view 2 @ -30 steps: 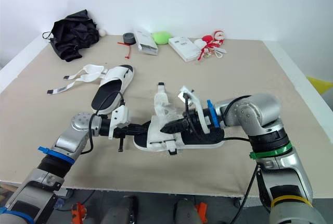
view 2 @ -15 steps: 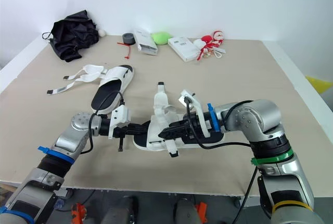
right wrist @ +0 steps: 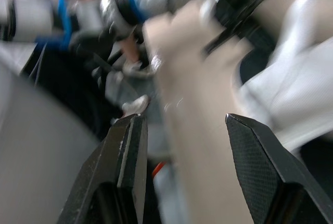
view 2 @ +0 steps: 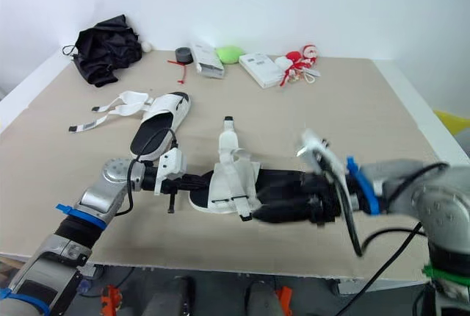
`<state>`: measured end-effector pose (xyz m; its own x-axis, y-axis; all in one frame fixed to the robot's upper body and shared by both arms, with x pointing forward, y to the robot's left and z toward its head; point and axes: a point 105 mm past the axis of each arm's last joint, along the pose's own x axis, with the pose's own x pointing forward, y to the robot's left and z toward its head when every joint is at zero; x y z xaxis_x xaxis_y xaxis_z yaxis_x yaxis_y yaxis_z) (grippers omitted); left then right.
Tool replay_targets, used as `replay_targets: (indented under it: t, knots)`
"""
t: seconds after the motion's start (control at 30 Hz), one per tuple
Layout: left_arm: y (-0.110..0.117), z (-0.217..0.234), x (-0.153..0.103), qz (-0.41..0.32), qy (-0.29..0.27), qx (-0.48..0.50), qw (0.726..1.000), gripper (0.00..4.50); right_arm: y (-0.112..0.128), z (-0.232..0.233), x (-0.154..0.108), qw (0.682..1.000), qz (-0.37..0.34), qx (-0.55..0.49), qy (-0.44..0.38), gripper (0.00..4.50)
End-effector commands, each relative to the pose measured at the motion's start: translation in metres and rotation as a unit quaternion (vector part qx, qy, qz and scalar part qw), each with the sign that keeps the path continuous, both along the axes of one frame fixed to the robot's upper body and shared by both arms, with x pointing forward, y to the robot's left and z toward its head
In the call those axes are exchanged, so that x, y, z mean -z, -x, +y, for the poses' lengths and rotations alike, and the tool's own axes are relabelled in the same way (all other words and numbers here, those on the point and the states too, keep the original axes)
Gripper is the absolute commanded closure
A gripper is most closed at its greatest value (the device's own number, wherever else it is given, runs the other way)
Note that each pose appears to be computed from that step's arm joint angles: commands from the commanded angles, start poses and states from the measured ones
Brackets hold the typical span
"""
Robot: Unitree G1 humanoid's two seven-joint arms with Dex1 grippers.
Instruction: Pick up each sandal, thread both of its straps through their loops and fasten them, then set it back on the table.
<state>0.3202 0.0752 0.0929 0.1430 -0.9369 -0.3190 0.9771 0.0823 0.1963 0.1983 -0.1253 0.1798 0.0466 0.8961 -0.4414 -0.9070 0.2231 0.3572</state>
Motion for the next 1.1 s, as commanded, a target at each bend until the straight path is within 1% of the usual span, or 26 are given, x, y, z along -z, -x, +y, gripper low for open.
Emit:
replay_targets:
  t: [0.03, 0.13, 0.37, 0.53, 0.87, 0.97, 1.0, 1.03, 1.07, 1.1]
  knots:
    - [0.005, 0.017, 0.049, 0.068, -0.081, -0.029, 0.994, 4.50, 0.001, 0.002, 0.017, 0.998, -0.034, 0.019, 0.040, 1.89]
    - [0.004, 0.015, 0.048, 0.067, -0.080, -0.025, 0.994, 4.50, -0.015, 0.001, 0.036, 0.995, -0.036, 0.072, 0.050, 1.89]
    - [0.002, 0.015, 0.048, 0.066, -0.081, -0.024, 0.994, 4.50, -0.029, -0.004, 0.035, 0.993, -0.051, 0.089, 0.049, 1.89]
    - [0.004, 0.016, 0.049, 0.066, -0.080, -0.024, 0.994, 4.50, -0.032, -0.004, 0.047, 0.992, -0.057, 0.086, 0.075, 1.89]
    - [0.005, 0.016, 0.049, 0.067, -0.079, -0.026, 0.994, 4.50, -0.040, 0.009, 0.051, 0.993, -0.054, 0.076, 0.067, 1.89]
    - [0.004, 0.017, 0.049, 0.066, -0.079, -0.027, 0.994, 4.50, -0.037, 0.013, 0.051, 0.995, -0.049, 0.065, 0.060, 2.69]
    - [0.004, 0.017, 0.049, 0.066, -0.079, -0.028, 0.994, 4.50, -0.035, 0.014, 0.052, 0.995, -0.048, 0.061, 0.060, 3.25]
    - [0.004, 0.017, 0.049, 0.066, -0.079, -0.028, 0.994, 4.50, -0.035, 0.014, 0.052, 0.995, -0.047, 0.059, 0.060, 3.62]
    - [0.004, 0.017, 0.049, 0.066, -0.079, -0.028, 0.994, 4.50, -0.034, 0.014, 0.052, 0.995, -0.046, 0.059, 0.059, 4.18]
    - [0.004, 0.017, 0.049, 0.066, -0.079, -0.029, 0.994, 4.50, -0.035, 0.014, 0.052, 0.995, -0.046, 0.059, 0.059, 4.47]
